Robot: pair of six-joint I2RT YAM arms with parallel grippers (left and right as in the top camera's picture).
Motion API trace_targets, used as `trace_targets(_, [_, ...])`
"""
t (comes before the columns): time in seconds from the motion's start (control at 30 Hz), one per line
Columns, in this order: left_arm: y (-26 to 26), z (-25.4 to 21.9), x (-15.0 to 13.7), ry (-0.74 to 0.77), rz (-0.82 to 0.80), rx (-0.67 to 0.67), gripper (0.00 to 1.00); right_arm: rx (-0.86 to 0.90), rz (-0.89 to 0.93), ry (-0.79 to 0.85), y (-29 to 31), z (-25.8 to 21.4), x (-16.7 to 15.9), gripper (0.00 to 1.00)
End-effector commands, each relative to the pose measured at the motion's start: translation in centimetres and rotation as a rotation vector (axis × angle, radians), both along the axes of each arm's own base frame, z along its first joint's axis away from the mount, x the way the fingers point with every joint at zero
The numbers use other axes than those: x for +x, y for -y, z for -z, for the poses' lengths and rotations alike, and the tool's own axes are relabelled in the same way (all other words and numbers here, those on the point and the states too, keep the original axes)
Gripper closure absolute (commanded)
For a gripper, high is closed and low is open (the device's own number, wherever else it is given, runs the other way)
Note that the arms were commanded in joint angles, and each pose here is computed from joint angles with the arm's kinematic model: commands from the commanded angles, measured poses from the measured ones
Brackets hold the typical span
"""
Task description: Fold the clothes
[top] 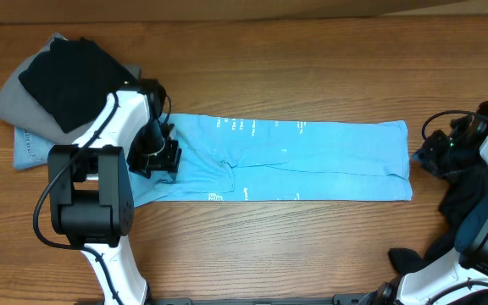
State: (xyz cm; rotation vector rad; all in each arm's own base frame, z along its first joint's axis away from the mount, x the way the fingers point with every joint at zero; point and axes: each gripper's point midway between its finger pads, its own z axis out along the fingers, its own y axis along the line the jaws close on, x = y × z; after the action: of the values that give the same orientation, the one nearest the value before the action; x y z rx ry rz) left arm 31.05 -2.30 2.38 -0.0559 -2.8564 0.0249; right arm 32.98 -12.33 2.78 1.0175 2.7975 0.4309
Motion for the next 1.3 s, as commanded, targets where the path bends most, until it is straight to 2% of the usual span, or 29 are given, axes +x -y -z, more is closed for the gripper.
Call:
trace_targets(0.0, [-0.1, -1.6, 1.6, 0.046, 0.022, 0.000, 0.36, -0.024, -0.023, -0.047, -0.6, 0.1, -0.5, 0.68])
trace_targets(0.07, [-0.1, -2.2, 2.0, 0.057, 0.023, 0.000, 0.34, -0.025, -0.003, -0.083, -1.0, 0.7, -1.2, 0.75])
trace_targets(0.2, [-0.1, -2.5, 2.5, 0.074, 0.023, 0.000, 0.32, -0.024, 0.016, -0.099, -1.5, 1.7, -1.7, 0.80])
trace_targets(0.3, [-0.3, -2.4, 2.7, 0.081, 0.022, 0.004, 0.41, -0.061, 0.079, -0.127, -0.8, 2.3, -2.1, 0.84])
trace_targets(0.4, [-1.7, -2.3, 3.1, 0.097, 0.000, 0.075, 0.51, -0.096, 0.120, -0.154, 0.1, 2.5, -2.7, 0.89])
trace_targets(0.53, [-4.0, -2.3, 3.3, 0.110, -0.086, 0.157, 0.57, -0.092, 0.131, -0.153, 0.4, 2.5, -2.8, 0.89])
trace_targets(0.57, [-4.4, -2.3, 3.3, 0.113, -0.108, 0.159, 0.57, -0.091, 0.132, -0.153, 0.4, 2.5, -2.8, 0.89])
trace_targets(0.67, [-6.1, -2.3, 3.3, 0.112, -0.173, 0.161, 0.42, -0.064, 0.127, -0.138, 0.1, 2.4, -2.6, 0.69])
trace_targets(0.77, [-7.5, -2.2, 3.1, 0.110, -0.227, 0.136, 0.37, 0.026, 0.038, -0.056, -1.5, 1.9, -1.4, 0.64])
trace_targets(0.87, [-7.7, -2.1, 3.5, 0.127, -0.238, 0.033, 0.37, 0.041, 0.038, -0.040, -1.5, 1.7, -1.2, 0.61])
trace_targets(1.0, [-6.7, -2.2, 3.9, 0.146, -0.219, -0.108, 0.39, 0.064, 0.066, -0.015, -0.7, 1.3, -1.0, 0.61])
trace_targets(1.17, [-6.4, -2.3, 3.8, 0.147, -0.189, -0.129, 0.34, 0.201, 0.015, 0.124, -1.4, -0.6, 0.4, 0.55])
trace_targets(1.27, [-6.2, -2.4, 3.4, 0.128, -0.192, -0.138, 0.49, 0.227, -0.004, 0.148, -1.6, -1.0, 0.5, 0.53])
